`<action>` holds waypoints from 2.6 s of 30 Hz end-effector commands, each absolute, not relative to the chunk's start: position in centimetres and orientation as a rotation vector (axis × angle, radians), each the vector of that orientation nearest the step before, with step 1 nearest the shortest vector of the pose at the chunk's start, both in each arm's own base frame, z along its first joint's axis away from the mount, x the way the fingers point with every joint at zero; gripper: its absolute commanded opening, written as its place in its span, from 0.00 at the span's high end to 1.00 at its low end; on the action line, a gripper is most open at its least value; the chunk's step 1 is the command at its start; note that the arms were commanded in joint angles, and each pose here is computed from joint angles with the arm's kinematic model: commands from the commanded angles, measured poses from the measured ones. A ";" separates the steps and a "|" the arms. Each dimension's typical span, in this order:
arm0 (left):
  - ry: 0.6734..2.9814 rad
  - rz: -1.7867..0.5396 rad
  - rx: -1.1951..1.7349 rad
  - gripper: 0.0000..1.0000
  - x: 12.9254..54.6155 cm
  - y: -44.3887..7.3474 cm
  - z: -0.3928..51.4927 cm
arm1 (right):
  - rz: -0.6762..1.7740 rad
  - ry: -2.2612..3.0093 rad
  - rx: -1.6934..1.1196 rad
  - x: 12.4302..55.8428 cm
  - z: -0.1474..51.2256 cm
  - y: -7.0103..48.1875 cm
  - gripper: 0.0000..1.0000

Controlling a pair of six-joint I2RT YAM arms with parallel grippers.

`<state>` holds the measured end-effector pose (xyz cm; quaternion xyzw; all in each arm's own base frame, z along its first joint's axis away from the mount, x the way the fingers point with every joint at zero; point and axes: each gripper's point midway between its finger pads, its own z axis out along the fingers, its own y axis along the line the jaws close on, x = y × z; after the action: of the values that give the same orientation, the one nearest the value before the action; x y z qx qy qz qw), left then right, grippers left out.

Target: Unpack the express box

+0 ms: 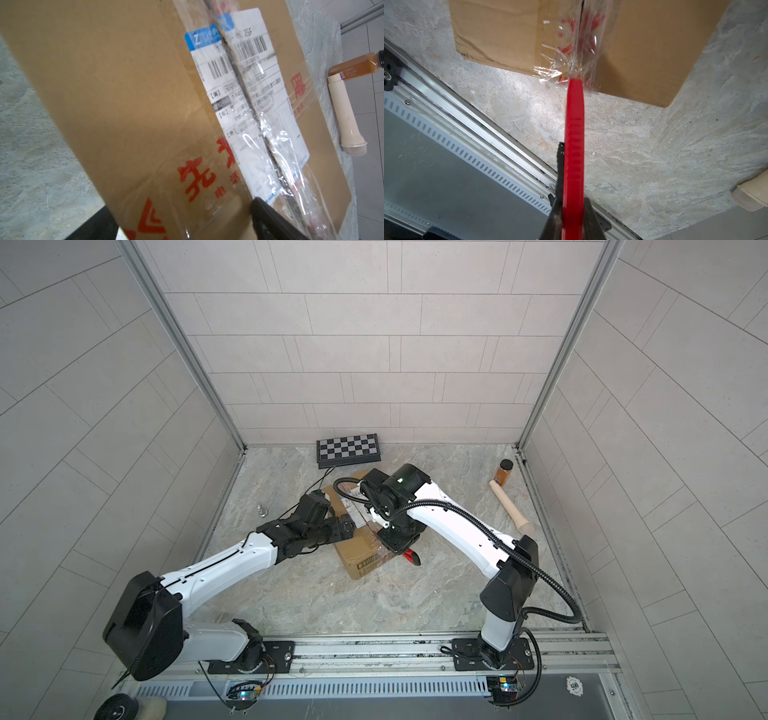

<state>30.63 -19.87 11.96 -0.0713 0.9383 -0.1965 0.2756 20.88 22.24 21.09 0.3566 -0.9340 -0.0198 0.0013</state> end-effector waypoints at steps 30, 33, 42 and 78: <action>2.778 -0.202 -0.387 0.02 26.3 -15.1 3.5 | 0.284 -2.930 1.025 17.5 22.8 18.2 1.00; 2.778 -0.208 -0.386 0.02 26.2 -15.1 3.6 | 0.276 -2.958 0.996 17.9 23.1 17.8 1.00; 2.792 -0.208 -0.410 0.02 25.8 -15.0 2.6 | 0.079 -3.054 0.986 17.4 25.4 18.1 1.00; 2.820 -0.247 -0.430 0.02 25.0 -15.3 0.7 | -0.911 -3.333 0.254 17.0 20.4 20.9 1.00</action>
<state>31.93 -20.94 9.61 -0.1502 0.9175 -0.2424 0.2771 16.09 18.15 18.52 0.1017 -0.9761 -0.1540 -0.1148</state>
